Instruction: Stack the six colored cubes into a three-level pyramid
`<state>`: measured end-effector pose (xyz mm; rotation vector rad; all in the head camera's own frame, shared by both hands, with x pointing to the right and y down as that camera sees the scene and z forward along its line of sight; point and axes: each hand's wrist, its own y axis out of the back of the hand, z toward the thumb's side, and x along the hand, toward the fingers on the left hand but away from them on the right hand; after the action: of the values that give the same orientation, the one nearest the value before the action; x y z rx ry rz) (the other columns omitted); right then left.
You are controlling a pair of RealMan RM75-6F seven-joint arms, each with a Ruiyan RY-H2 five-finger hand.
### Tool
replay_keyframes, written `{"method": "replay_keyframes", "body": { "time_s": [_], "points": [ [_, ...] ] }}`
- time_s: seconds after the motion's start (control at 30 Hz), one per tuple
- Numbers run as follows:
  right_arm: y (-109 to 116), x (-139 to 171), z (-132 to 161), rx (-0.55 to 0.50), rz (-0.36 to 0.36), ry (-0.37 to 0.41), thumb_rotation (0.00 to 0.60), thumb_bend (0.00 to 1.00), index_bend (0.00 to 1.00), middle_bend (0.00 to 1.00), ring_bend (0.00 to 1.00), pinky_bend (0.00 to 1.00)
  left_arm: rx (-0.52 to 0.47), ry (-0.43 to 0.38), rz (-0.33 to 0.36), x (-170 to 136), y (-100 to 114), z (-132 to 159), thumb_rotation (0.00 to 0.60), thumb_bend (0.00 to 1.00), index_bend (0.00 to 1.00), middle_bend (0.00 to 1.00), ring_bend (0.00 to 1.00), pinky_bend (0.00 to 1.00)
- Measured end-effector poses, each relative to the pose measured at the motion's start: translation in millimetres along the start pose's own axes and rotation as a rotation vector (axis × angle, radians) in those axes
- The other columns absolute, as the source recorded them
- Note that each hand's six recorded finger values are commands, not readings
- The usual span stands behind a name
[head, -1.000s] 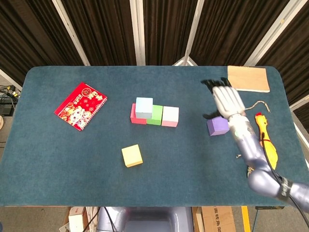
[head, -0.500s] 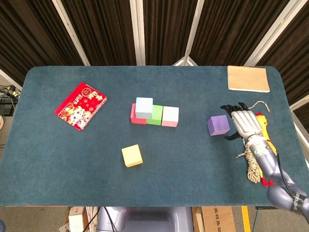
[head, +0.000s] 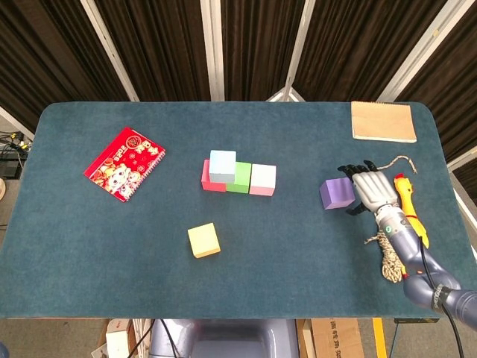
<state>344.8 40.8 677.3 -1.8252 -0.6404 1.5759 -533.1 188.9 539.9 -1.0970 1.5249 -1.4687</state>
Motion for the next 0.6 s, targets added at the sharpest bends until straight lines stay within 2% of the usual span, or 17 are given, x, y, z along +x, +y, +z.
{"method": "replay_keyframes", "body": {
  "time_s": [0.17,0.6],
  "points": [
    [-2,-9,-3,0.021,0.010,0.007,0.600,0.09,0.17,0.19,0.17,0.00,0.012,-0.003,0.006,-3,2,1,0.600,0.32,0.16,0.11,0.01,0.00],
    [-12,-22,0,0.001,0.029,0.026,0.600,0.09,0.17,0.19,0.17,0.00,0.029,0.010,0.009,-2,0,0,0.600,0.32,0.16,0.11,0.01,0.00]
  ]
}}
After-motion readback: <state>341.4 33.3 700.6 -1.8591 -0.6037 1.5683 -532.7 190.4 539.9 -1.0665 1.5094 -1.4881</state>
